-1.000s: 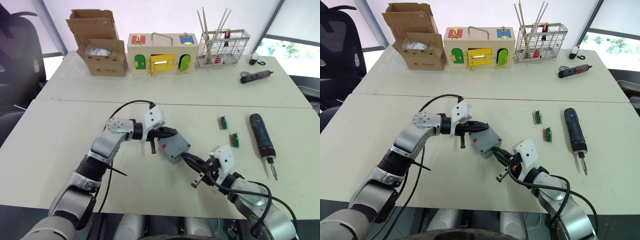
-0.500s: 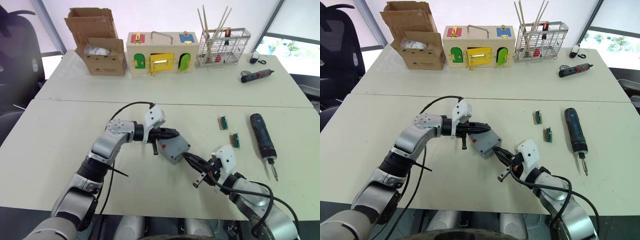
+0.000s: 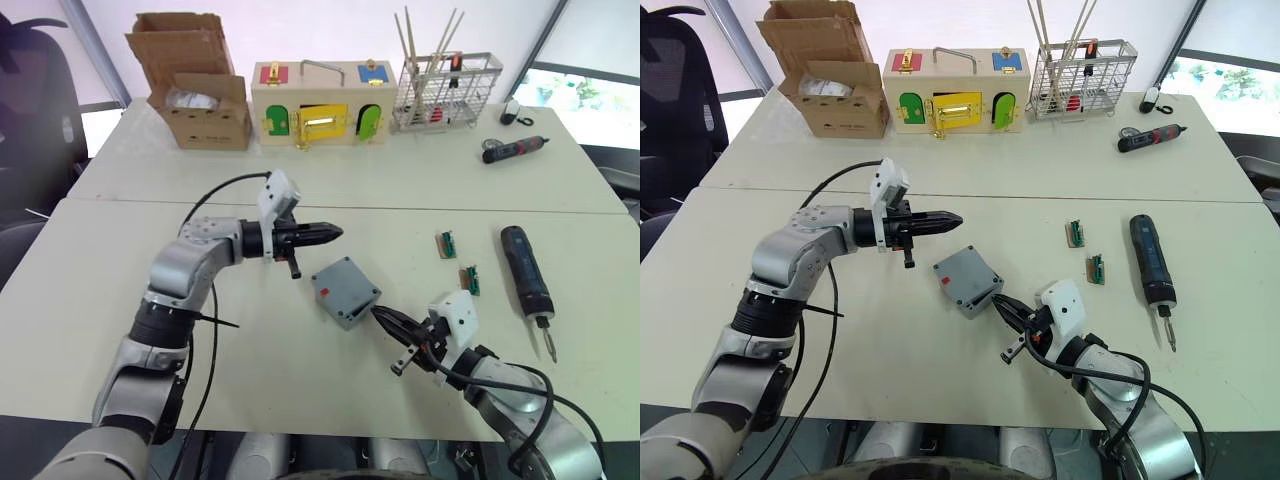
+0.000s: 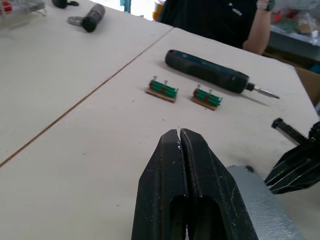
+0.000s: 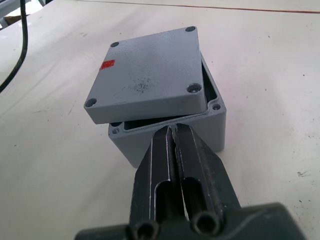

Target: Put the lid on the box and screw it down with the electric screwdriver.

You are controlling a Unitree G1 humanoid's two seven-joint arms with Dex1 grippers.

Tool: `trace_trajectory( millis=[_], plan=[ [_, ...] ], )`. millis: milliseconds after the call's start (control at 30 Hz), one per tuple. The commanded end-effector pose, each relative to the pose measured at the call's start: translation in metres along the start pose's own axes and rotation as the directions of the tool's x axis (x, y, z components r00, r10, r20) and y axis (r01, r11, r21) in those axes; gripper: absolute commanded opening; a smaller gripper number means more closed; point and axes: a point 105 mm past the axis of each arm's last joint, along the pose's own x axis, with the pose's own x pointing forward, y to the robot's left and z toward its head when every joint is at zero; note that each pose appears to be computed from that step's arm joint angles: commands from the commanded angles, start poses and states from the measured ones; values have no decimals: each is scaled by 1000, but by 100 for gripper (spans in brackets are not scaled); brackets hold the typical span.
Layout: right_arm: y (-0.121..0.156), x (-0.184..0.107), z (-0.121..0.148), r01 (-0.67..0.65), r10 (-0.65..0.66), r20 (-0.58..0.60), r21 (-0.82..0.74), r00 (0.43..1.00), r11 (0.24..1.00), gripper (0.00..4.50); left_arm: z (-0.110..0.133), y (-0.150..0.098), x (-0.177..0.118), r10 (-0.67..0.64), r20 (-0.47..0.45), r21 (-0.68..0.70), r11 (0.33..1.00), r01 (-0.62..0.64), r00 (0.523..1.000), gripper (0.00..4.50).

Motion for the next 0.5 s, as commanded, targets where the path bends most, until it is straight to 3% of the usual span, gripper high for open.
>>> trace_trajectory(
  millis=[33,167,500],
  plan=[
    [1,-5,12,-7,8,36,-25,999,1000,5,-8,16,-11,75,-46,52,996,-73,996,0],
    [3,-7,15,-18,19,40,-23,999,1000,5,-27,12,-16,42,-111,45,998,-37,993,0],
    [6,-2,22,-33,34,59,-17,998,999,5,-36,-12,-13,-56,-122,7,998,57,991,0]
  ],
)
